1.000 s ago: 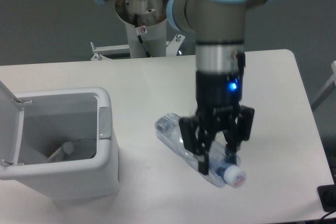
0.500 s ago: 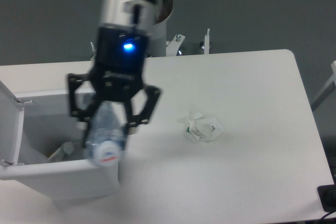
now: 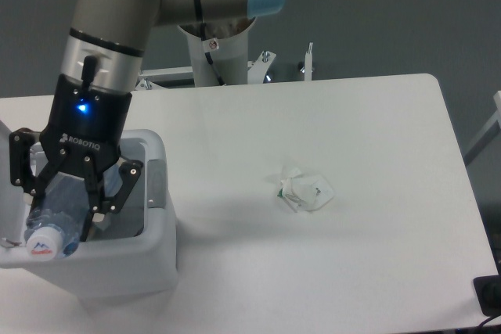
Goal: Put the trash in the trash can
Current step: 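Carry the bottle over the white bin and open the gripper, then move the empty gripper back over the clear plastic wrapper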
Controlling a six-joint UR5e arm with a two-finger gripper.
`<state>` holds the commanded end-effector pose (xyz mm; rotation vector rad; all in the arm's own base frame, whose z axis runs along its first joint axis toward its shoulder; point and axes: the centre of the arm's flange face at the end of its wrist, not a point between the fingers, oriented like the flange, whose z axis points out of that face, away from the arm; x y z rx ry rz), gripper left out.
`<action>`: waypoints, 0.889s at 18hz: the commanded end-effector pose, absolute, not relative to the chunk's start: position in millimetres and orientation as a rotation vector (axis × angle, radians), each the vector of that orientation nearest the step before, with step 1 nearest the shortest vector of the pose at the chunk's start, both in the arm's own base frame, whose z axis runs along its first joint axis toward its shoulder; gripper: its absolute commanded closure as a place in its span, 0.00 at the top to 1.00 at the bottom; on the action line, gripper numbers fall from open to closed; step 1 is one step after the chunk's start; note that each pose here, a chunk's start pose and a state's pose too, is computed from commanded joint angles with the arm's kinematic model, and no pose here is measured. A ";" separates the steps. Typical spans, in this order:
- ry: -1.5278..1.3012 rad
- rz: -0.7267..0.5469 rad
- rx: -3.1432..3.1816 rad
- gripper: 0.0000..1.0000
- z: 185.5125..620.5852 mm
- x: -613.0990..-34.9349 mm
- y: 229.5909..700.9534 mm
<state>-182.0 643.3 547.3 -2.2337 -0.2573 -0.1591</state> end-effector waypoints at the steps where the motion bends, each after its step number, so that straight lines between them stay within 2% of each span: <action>1: -0.260 -0.157 -2.228 1.00 551.6 -182.1 641.6; 5: -0.344 -0.118 -2.202 1.00 564.7 -219.8 620.5; 9: -0.606 -0.075 -2.148 1.00 569.1 -307.4 574.0; 13: -0.812 -0.065 -2.188 1.00 522.1 -382.5 525.1; 14: -0.861 -0.083 -2.225 1.00 499.1 -395.2 514.1; 16: -0.834 -0.071 -2.328 1.00 466.8 -418.3 486.9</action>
